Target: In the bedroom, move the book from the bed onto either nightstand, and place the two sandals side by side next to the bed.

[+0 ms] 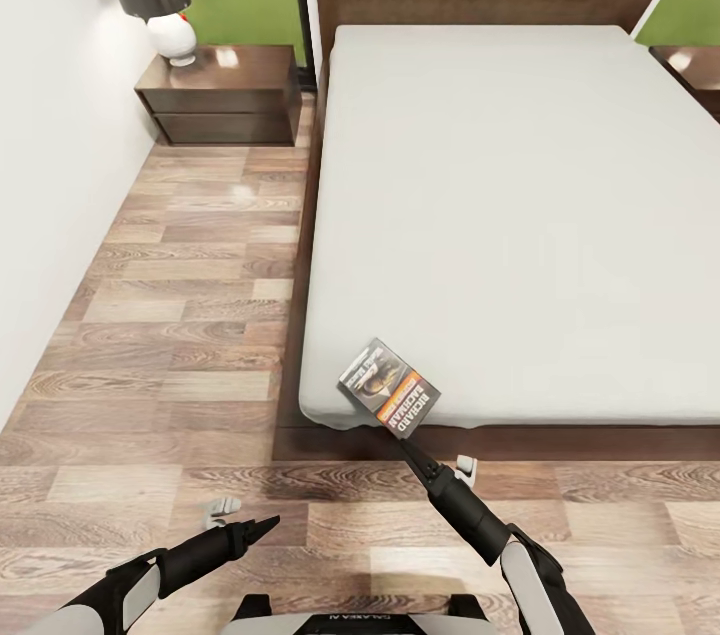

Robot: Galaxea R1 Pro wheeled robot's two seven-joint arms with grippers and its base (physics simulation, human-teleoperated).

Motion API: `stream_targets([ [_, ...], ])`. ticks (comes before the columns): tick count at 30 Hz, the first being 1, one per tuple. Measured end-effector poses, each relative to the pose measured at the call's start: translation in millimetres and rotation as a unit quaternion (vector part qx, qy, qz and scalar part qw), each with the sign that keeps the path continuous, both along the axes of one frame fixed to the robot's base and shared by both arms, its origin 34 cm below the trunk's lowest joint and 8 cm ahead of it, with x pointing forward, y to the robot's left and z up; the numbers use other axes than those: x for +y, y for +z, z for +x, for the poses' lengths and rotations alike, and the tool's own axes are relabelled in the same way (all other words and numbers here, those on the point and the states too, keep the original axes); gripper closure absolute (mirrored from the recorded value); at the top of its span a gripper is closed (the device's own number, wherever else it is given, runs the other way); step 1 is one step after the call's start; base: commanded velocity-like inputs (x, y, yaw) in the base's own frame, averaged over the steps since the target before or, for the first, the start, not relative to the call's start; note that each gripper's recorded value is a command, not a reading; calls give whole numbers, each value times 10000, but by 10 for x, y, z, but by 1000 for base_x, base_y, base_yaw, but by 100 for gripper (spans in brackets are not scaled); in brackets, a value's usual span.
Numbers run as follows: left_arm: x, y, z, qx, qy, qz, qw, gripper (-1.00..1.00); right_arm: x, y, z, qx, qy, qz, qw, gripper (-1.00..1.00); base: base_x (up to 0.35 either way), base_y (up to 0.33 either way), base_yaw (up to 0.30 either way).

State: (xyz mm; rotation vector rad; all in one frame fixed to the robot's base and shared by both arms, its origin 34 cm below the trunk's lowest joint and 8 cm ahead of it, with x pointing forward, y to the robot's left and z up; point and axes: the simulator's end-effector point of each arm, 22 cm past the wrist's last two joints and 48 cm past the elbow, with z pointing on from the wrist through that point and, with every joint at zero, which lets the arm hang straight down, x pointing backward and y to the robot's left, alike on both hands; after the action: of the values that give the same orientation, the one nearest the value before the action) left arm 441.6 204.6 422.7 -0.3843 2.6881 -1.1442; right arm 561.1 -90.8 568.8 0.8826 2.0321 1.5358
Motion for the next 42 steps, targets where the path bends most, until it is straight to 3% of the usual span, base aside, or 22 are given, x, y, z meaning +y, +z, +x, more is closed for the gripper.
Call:
stream_targets([
  [42, -2, -136, -5, -4, -1, -7, 10000, -100, 0, -138, -7, -1, 0, 0, 10000, -100, 0, 0, 0],
])
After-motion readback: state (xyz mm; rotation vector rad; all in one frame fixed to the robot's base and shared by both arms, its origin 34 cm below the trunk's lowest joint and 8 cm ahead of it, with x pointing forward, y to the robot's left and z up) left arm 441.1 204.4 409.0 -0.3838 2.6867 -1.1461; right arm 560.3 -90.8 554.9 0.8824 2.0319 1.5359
